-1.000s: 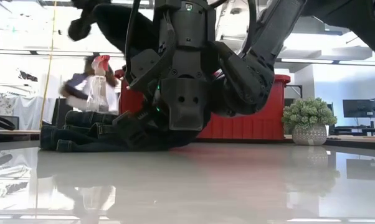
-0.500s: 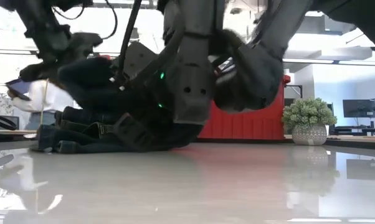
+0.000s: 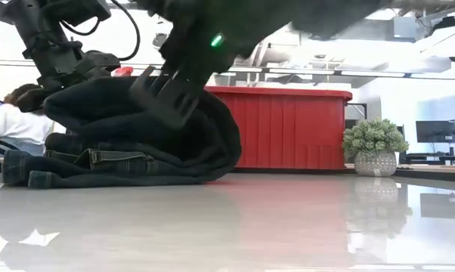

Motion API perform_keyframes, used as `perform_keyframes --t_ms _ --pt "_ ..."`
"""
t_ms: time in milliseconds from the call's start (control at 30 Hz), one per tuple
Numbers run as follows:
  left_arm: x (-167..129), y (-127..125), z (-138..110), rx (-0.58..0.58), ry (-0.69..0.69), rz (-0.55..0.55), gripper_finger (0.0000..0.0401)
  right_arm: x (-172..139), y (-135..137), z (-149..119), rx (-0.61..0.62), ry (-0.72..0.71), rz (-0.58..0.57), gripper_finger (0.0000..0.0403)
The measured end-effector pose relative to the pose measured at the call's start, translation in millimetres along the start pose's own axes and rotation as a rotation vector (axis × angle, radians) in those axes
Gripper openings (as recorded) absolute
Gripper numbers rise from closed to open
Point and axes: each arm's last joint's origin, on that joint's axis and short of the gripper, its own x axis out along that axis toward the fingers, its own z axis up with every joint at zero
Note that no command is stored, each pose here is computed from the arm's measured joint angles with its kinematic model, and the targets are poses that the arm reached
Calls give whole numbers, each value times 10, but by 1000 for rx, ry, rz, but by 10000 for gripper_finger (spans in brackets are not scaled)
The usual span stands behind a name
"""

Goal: Fold Laundry from Bin
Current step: Fold the dark blue pants

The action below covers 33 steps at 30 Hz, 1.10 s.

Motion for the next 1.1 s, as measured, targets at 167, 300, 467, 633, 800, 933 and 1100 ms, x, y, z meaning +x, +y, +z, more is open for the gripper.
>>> perform_keyframes --t_ms 167,300,467,633,800,933,1100 --pt "-5 -7 -15 51 0 -3 0 -50 -513 -99 363 10 676 18" --pt "-5 -7 -41 174 69 -27 0 -13 -785 -179 475 -66 777 19" --pt "-14 6 -78 208 100 -17 0 111 -1086 -346 629 -205 603 19" --pt "-19 -1 -95 233 108 -25 0 598 -1000 -762 782 -217 482 19" --pt "-19 -2 -97 234 114 -28 0 948 -810 -884 881 -243 449 19" --pt "-19 -4 -100 236 121 -33 0 1075 -549 -902 879 -234 517 19" --pt "-23 -11 -116 286 168 -64 7 1106 -235 -896 859 -175 589 19"
